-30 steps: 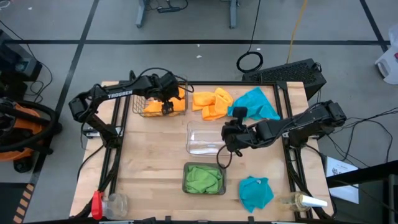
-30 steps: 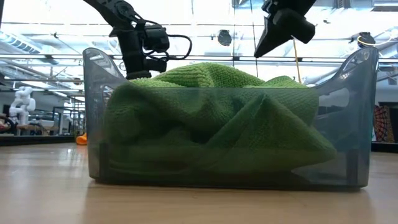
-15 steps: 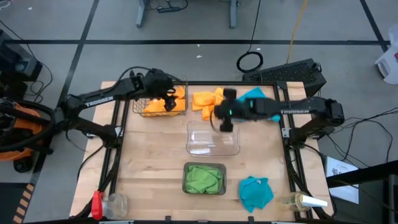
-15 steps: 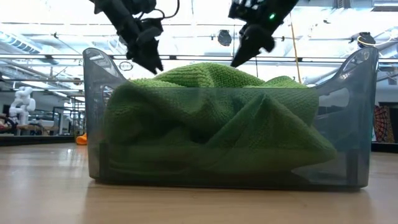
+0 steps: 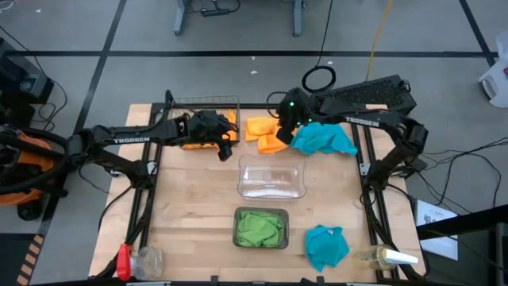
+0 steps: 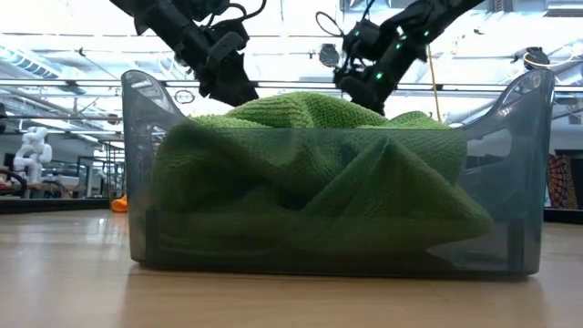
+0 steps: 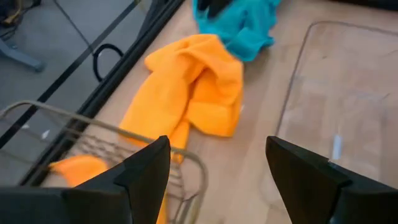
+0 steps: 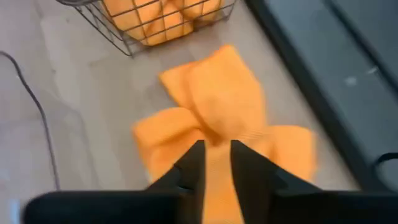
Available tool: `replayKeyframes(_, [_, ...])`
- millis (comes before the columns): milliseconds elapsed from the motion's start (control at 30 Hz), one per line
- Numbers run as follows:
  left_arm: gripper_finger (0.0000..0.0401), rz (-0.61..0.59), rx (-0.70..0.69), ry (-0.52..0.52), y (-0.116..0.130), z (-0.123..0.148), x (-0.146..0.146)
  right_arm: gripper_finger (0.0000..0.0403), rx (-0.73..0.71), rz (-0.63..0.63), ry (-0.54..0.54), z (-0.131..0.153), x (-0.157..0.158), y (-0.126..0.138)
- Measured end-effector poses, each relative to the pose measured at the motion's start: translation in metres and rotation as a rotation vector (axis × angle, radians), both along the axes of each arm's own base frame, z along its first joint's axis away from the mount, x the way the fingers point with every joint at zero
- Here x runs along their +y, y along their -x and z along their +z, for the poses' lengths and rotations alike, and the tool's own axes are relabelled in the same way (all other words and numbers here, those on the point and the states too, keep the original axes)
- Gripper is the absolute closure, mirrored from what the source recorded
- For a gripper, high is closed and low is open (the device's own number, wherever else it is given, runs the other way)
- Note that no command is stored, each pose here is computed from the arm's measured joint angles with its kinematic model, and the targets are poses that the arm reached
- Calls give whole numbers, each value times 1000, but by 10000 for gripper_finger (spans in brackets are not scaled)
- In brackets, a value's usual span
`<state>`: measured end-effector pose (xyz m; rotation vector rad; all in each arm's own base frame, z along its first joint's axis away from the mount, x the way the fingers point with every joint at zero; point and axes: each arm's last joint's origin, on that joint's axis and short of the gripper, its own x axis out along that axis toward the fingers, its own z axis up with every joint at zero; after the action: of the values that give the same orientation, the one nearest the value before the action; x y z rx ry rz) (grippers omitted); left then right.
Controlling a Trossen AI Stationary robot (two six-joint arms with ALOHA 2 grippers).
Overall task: Sort microfiber towel by color & place in baskets
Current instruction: Put the yellow towel into the black wire basket
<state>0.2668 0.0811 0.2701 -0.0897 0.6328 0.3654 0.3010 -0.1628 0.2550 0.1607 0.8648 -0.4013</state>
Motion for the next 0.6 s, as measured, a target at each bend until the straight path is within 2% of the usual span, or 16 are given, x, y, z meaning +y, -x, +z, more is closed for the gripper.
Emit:
replayKeyframes(67, [132, -3, -17, 10, -1, -3, -4, 307, 3, -38, -40, -12, -3, -7])
replayKeyframes(200, [132, 6, -29, 9, -4, -3, -13, 238, 30, -112, -55, -35, -10, -18])
replayKeyframes(367, [132, -4, -30, -15, -7, -2, -24, 166, 43, -182, -26, -43, -14, -21])
replayKeyframes(467, [132, -16, -43, -19, -8, -1, -28, 142, 39, -186, -18, -42, -15, -22])
replayKeyframes(600, [132, -28, -81, -22, -11, 2, -31, 140, 94, -218, 2, -52, -17, -22])
